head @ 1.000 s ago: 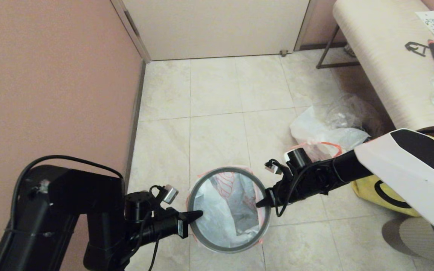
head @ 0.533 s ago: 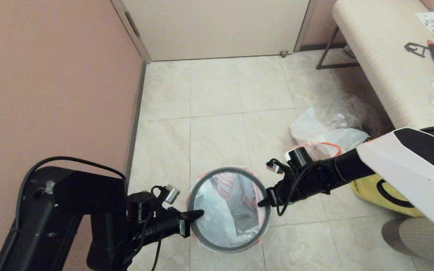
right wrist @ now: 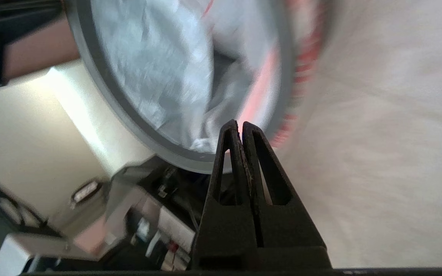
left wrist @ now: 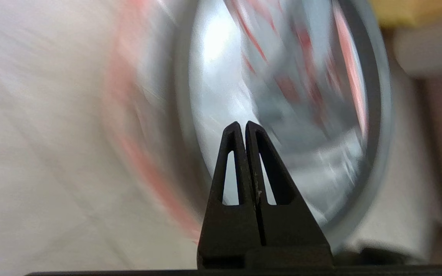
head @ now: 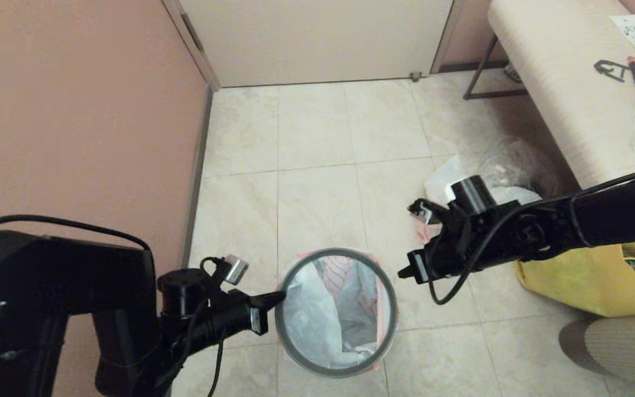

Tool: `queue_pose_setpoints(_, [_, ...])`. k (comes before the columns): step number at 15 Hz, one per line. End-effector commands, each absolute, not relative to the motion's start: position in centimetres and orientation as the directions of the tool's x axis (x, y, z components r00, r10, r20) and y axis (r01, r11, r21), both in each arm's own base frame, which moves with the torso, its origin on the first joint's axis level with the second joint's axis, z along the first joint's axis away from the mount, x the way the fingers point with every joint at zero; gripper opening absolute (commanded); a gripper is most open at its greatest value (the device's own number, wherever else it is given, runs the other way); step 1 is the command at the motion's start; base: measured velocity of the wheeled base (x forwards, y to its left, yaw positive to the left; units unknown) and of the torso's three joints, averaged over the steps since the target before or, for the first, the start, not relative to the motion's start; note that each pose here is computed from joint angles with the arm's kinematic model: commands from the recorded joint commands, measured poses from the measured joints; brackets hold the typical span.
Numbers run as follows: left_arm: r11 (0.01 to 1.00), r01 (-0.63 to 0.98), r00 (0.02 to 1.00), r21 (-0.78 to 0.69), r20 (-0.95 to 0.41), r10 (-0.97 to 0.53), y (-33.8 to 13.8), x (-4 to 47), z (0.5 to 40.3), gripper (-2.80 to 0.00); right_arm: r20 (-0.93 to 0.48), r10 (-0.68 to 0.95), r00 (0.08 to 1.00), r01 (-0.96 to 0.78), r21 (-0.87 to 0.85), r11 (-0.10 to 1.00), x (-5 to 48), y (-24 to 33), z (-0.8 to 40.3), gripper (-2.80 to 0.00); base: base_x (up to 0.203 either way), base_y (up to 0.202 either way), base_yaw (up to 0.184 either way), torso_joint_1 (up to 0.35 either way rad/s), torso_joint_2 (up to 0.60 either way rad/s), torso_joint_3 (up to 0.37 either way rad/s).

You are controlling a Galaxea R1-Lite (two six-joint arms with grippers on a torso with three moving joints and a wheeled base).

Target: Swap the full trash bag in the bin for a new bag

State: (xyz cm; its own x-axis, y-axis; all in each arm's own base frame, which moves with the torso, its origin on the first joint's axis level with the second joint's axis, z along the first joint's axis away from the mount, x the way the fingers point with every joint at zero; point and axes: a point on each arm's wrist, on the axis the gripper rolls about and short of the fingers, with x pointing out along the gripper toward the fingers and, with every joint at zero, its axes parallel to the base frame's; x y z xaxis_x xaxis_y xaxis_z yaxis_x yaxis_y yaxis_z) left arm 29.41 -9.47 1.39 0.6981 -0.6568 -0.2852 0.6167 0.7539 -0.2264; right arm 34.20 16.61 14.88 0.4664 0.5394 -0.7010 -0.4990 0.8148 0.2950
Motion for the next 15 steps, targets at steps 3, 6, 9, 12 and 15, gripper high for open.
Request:
queue_pose_setpoints(3, [0.823,0.56,0.824,-0.098,-0.037,-0.565,-10.5,26.8,10.1,-2.8,-0.635,0.402,0.659,-0.405,0.151,0.902,29.1,14.1,22.3,-2.8,0.0,0.0,0.0,0.0,0.0,0.0])
queue_pose_setpoints(6, [0.907,0.42,0.907,-0.025,0.049,-0.419,-10.1,23.4,13.3,-2.8,-0.645,0.251,0.722,-0.289,0.048,0.956,25.4,11.8,23.7,-2.8,0.0,0.0,0.0,0.0,0.0,0.0])
queue_pose_setpoints(9, [0.976,0.213,0.97,0.045,0.109,-0.216,-8.8,20.0,15.1,-2.8,-0.637,0.117,0.762,-0.182,-0.038,0.983,21.9,9.9,23.5,-2.8,0.0,0.0,0.0,0.0,0.0,0.0])
queue_pose_setpoints(12, [0.997,0.037,0.98,0.072,0.194,-0.05,-7.5,17.1,17.1,-2.8,-0.586,0.05,0.809,-0.11,-0.067,0.992,18.2,7.8,24.2,-2.8,0.0,0.0,0.0,0.0,0.0,0.0])
queue_pose_setpoints(15, [0.986,-0.154,0.958,0.062,0.253,0.134,-6.1,14.5,18.5,-2.8,-0.487,0.004,0.873,-0.033,-0.05,0.998,13.6,5.0,25.4,-2.8,0.0,0.0,0.0,0.0,0.0,0.0])
